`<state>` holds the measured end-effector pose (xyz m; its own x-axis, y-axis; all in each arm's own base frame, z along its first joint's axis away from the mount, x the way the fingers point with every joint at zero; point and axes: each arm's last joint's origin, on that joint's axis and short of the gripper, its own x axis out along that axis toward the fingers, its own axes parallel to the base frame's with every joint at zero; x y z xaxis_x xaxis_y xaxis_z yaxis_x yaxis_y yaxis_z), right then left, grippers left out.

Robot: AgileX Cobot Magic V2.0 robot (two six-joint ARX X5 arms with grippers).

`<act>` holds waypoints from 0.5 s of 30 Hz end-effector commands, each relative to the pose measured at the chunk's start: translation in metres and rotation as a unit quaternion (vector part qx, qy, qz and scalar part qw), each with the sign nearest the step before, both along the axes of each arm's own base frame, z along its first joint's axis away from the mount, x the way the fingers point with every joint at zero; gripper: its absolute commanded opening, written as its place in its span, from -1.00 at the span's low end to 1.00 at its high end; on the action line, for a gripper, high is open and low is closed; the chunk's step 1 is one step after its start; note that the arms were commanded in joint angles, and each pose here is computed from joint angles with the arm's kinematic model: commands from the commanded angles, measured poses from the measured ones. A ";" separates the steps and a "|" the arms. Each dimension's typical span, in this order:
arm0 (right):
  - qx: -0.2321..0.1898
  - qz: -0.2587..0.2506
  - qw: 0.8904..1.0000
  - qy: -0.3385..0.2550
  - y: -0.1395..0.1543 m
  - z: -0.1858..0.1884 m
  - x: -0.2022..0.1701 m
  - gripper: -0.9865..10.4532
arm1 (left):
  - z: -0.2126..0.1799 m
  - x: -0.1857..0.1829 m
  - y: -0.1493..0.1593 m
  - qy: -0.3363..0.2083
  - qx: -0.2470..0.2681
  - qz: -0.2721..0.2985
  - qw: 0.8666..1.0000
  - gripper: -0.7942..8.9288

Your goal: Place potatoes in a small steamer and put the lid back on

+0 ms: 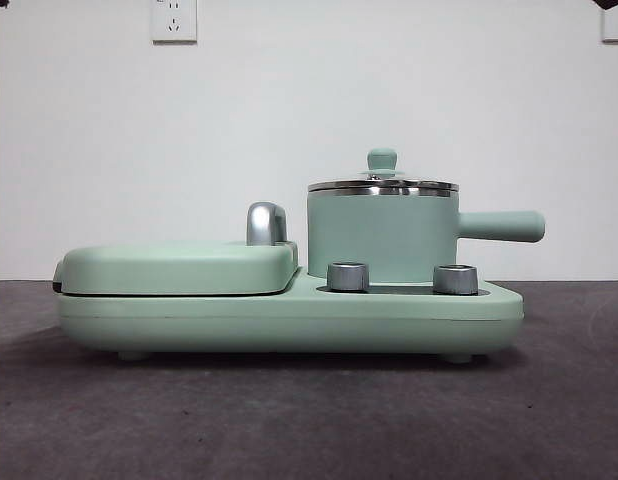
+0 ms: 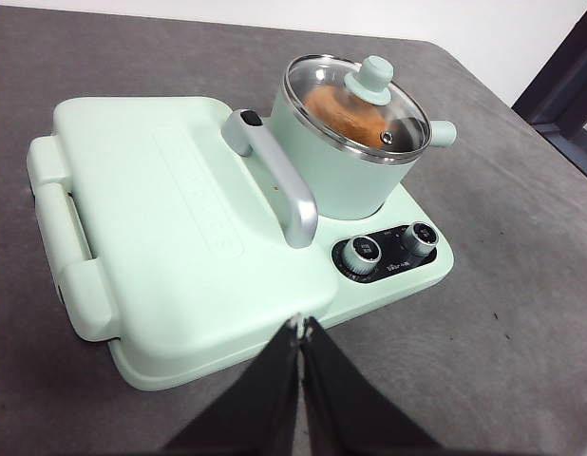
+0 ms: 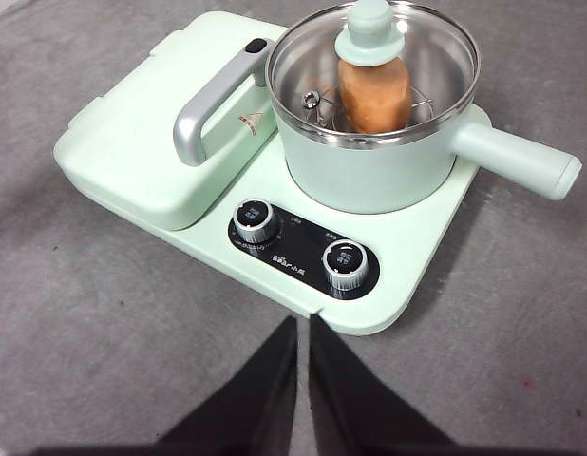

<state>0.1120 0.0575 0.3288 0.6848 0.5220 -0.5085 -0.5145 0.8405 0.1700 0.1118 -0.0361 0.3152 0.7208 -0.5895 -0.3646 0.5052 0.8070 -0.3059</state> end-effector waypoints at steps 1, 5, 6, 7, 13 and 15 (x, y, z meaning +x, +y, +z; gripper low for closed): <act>0.006 0.002 1.000 -0.005 0.001 0.003 0.000 -0.80 | 0.002 0.001 -0.001 -0.007 0.000 -0.003 1.000 -0.82; 0.006 0.002 1.000 -0.005 0.001 0.003 0.000 -0.80 | -0.002 -0.002 0.001 -0.047 0.023 -0.005 0.999 -0.82; 0.006 0.002 1.000 -0.005 0.001 0.003 0.000 -0.80 | -0.006 -0.002 0.002 -0.067 0.026 0.007 0.997 -0.82; 0.006 0.002 1.000 -0.005 0.001 0.003 0.000 -0.80 | -0.011 -0.002 0.004 -0.084 0.028 0.023 0.996 -0.82; 0.006 0.002 1.000 -0.005 0.001 0.003 0.000 -0.80 | -0.065 -0.009 0.017 -0.185 0.036 0.154 0.970 -0.82; 0.006 0.002 1.000 -0.005 0.001 0.003 0.000 -0.80 | -0.085 -0.011 0.022 -0.194 0.046 0.204 0.959 -0.82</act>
<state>0.1120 0.0575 0.3288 0.6850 0.5221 -0.5081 -0.5143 0.8405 0.1703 0.1006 -0.0154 0.2362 0.9659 -0.2496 -0.0692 0.2424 0.9652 -0.0978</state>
